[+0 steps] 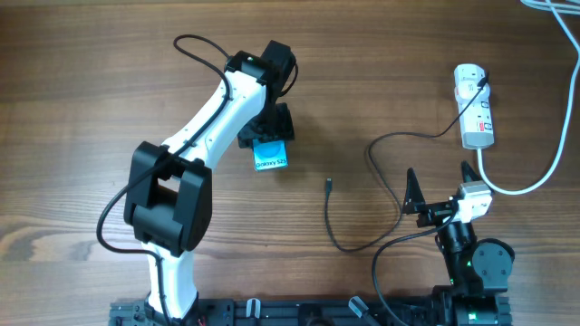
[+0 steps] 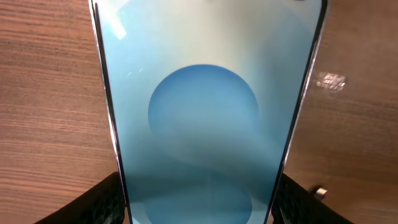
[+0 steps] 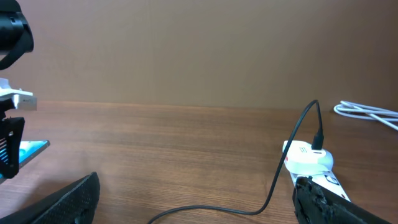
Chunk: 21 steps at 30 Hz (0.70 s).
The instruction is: Plug charger to phone and switch on socket
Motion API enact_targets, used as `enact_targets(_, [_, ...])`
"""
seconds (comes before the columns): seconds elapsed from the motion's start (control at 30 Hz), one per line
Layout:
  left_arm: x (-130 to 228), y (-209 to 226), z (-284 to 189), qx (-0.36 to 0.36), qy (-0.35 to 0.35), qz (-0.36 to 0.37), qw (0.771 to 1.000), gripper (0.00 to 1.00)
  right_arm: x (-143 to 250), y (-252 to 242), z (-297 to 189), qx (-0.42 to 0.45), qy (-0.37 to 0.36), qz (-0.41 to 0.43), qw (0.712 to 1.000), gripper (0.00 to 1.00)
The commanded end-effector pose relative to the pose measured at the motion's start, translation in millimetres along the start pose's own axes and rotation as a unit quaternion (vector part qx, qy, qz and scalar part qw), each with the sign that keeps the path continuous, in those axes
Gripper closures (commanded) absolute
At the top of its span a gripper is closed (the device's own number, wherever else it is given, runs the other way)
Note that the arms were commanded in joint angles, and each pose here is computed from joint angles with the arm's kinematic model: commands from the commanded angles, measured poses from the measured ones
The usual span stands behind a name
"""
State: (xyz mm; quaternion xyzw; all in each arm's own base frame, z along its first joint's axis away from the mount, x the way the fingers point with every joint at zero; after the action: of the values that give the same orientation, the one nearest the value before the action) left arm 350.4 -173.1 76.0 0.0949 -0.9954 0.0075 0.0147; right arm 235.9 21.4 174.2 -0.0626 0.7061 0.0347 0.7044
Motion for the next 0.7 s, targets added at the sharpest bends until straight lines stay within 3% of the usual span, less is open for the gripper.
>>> enact_targets(0.0, [7.4,0.8,-7.7,0.000,0.011,0.021,1.000,0.36,-1.2,-0.8,-0.2,0.003,-0.003,-0.006,1.000,0.00])
enact_targets(0.1, [8.5,1.3,-28.6,0.007,0.004,0.020,1.000,0.36,-13.8,6.0,-0.7,-0.019,-0.030,0.017,0.999,0.00])
enact_targets(0.17, [11.0,-8.3,-52.7,0.046,-0.004,0.022,0.999,0.36,-13.3,44.5,-6.8,-0.141,-0.008,0.156,0.978,0.00])
enact_targets(0.23, [27.7,-40.2,-101.6,0.184,0.016,0.030,0.982,0.36,-24.1,68.0,-16.4,-0.221,0.022,0.326,0.919,0.00])
enact_targets(0.37, [37.6,-54.6,-145.8,0.309,0.044,0.029,0.950,0.35,-78.9,86.4,-39.3,-0.312,-0.039,0.317,0.895,0.00])
enact_targets(0.43, [35.9,-52.9,-160.9,0.359,0.071,0.004,0.930,0.35,-119.2,87.0,-52.5,-0.319,-0.066,0.289,0.900,0.00])
enact_targets(0.5, [32.4,-49.7,-179.3,0.423,0.103,-0.010,0.900,0.35,-138.9,80.5,-52.4,-0.276,-0.029,0.253,0.927,0.00])
enact_targets(0.57, [28.8,-45.3,-194.1,0.468,0.122,-0.019,0.875,0.35,-133.2,65.7,-42.4,-0.205,0.048,0.234,0.949,0.00])
enact_targets(0.67, [25.7,-40.0,-213.2,0.521,0.144,-0.026,0.841,0.35,-136.8,69.4,-33.3,-0.210,0.126,0.233,0.941,0.00])
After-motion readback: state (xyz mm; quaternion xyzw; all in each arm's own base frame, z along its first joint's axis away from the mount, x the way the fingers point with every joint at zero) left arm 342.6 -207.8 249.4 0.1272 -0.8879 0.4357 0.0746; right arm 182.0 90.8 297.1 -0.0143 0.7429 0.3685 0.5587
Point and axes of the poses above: each gripper's point midway between its finger pads, its own z axis out along the fingers, its own y axis along the line the jaws close on, x = y × z, the point moved 1 cm from there along -z, back along the fingers, and after that the axes turned 3 degrees about -z, right-handed, at the moved point
